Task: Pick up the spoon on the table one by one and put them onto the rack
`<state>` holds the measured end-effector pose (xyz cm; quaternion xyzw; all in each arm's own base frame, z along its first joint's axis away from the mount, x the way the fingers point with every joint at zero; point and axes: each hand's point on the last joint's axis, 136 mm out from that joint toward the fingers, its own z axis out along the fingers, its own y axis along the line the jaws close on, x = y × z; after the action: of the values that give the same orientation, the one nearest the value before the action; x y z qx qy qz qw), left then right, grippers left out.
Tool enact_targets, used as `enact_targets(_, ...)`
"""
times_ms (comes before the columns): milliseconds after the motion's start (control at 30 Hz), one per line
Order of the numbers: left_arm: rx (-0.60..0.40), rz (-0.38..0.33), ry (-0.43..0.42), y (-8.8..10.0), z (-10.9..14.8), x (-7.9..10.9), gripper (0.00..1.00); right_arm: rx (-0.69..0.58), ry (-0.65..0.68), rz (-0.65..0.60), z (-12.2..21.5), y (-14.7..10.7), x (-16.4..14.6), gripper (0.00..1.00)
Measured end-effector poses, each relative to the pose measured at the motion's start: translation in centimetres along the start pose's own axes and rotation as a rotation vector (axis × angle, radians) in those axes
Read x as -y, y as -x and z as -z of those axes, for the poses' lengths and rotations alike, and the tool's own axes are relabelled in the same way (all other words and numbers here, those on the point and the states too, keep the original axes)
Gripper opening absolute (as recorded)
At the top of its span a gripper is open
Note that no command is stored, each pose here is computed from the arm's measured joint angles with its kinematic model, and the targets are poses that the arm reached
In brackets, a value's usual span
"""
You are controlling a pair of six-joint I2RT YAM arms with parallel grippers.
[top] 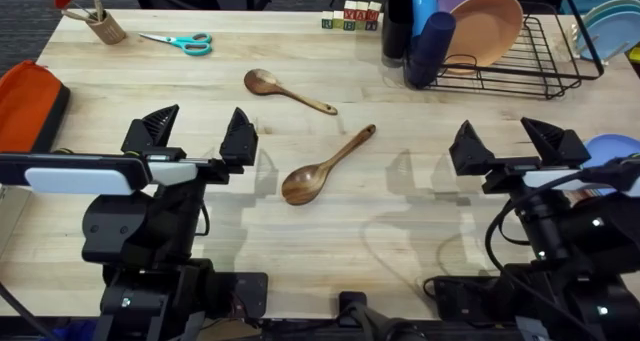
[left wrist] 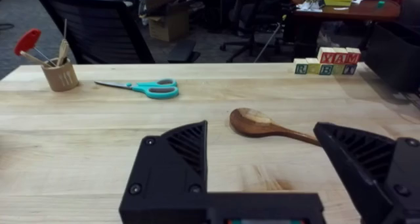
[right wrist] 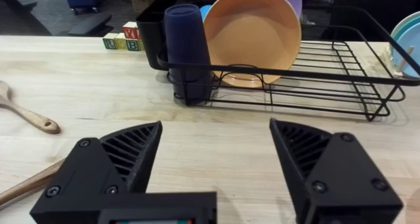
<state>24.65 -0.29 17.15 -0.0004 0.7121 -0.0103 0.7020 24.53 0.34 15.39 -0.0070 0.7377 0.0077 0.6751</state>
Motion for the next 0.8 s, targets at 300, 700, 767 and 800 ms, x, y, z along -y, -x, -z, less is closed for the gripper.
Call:
enact_targets(300,0.0,0.0,0.001,0.0,0.0,0.0,0.994,-0.005,-0.015,-0.001,0.0,-0.1,0.3,0.995)
enact_targets(700,-0.097,0.001,0.002,3.6,1.3,0.1,0.993,-0.203,-0.013,-0.015,1.3,-0.2,0.2,0.996)
enact_targets(767,-0.114,0.001,0.003,5.2,1.4,0.1,0.993,-0.224,-0.013,-0.012,1.6,1.4,0.2,0.996)
enact_targets(800,-0.126,0.001,0.003,6.0,1.4,0.1,0.993,-0.232,-0.013,-0.011,1.8,2.3,0.2,0.996)
